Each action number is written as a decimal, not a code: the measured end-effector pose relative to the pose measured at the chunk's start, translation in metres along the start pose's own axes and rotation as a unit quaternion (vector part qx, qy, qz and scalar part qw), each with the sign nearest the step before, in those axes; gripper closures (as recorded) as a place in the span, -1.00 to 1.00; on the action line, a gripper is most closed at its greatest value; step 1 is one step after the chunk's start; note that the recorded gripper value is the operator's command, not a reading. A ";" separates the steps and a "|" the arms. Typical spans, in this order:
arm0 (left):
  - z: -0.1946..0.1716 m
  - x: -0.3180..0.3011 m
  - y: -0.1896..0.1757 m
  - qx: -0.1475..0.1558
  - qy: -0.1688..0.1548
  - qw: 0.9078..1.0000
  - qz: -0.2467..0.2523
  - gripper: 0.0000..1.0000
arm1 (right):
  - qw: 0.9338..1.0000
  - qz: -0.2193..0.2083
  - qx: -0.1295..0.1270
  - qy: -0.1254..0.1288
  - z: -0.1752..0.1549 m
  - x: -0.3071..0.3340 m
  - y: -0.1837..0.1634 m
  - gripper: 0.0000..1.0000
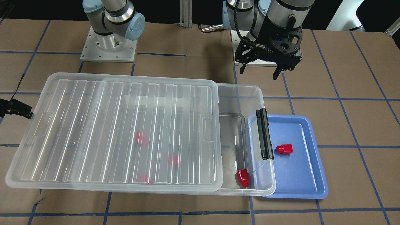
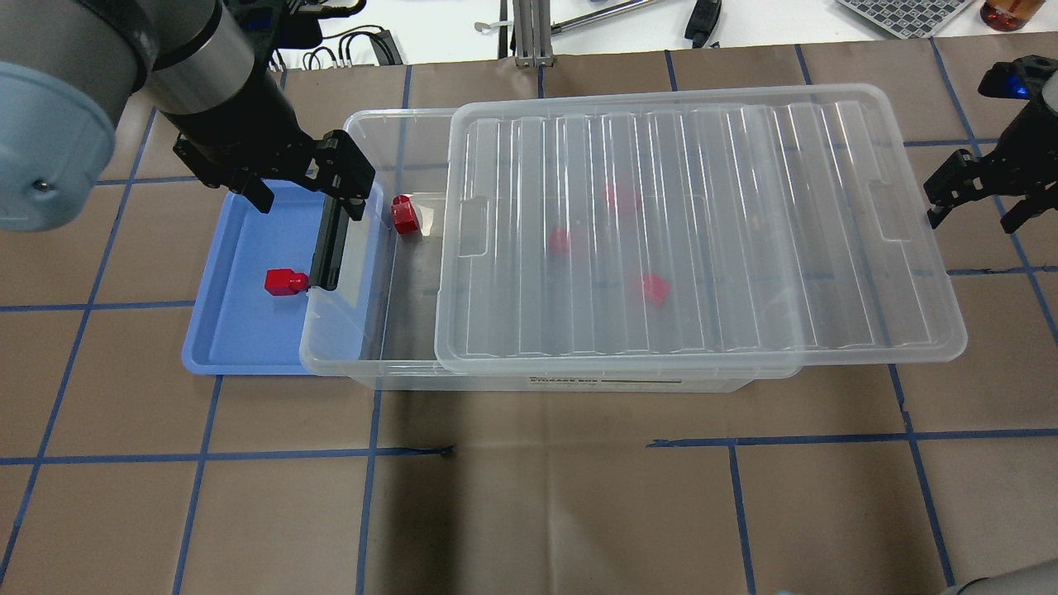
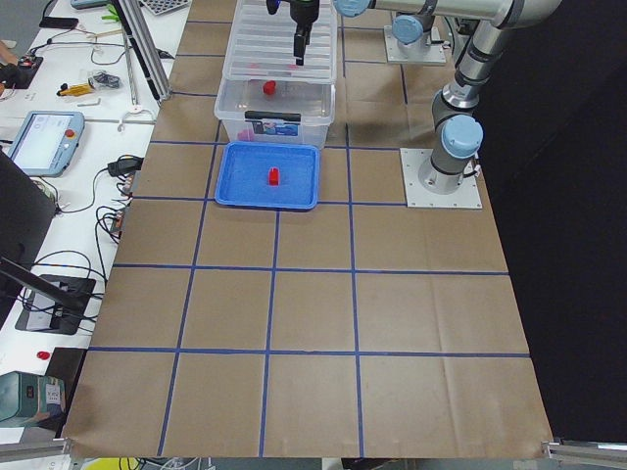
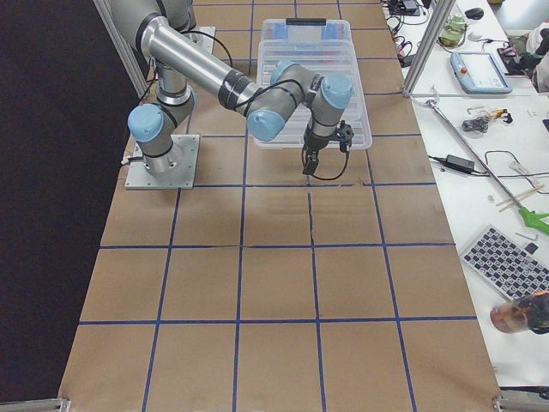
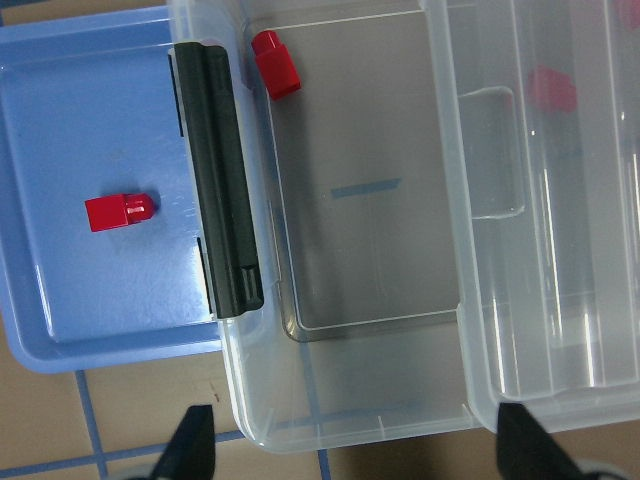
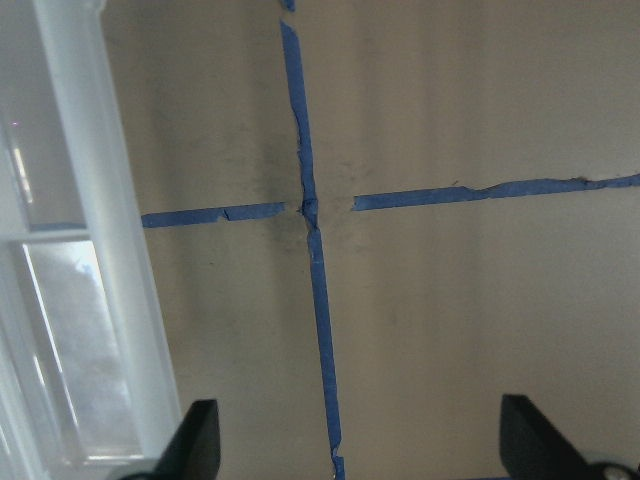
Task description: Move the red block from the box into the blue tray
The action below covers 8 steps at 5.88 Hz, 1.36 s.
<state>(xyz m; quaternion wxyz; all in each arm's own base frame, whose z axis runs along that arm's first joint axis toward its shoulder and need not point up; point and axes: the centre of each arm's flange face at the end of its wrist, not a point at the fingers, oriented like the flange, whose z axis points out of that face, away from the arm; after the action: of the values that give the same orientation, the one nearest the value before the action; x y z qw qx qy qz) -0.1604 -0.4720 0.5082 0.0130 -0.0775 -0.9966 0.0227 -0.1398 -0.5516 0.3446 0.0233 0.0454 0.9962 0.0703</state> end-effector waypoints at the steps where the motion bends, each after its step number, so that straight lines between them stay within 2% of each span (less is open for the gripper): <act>1: -0.002 -0.008 0.000 0.002 -0.001 1.000 -0.007 -0.97 | 1.000 0.004 0.002 0.001 -0.002 -0.013 0.001 -1.00; 3: -0.009 -0.021 -0.007 0.009 0.000 1.000 -0.027 -0.97 | 1.000 0.008 0.005 0.004 -0.005 -0.031 0.002 -1.00; 8: -0.006 -0.023 -0.006 0.010 0.000 0.999 -0.030 -0.97 | 1.000 0.008 0.005 0.010 -0.008 -0.072 0.007 -1.00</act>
<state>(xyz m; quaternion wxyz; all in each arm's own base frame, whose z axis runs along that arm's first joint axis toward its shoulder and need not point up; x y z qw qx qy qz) -0.1387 -0.4816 0.5141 0.0145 -0.0471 -0.9983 0.0321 -0.0680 -0.5527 0.3559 0.0130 0.0525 0.9964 0.0659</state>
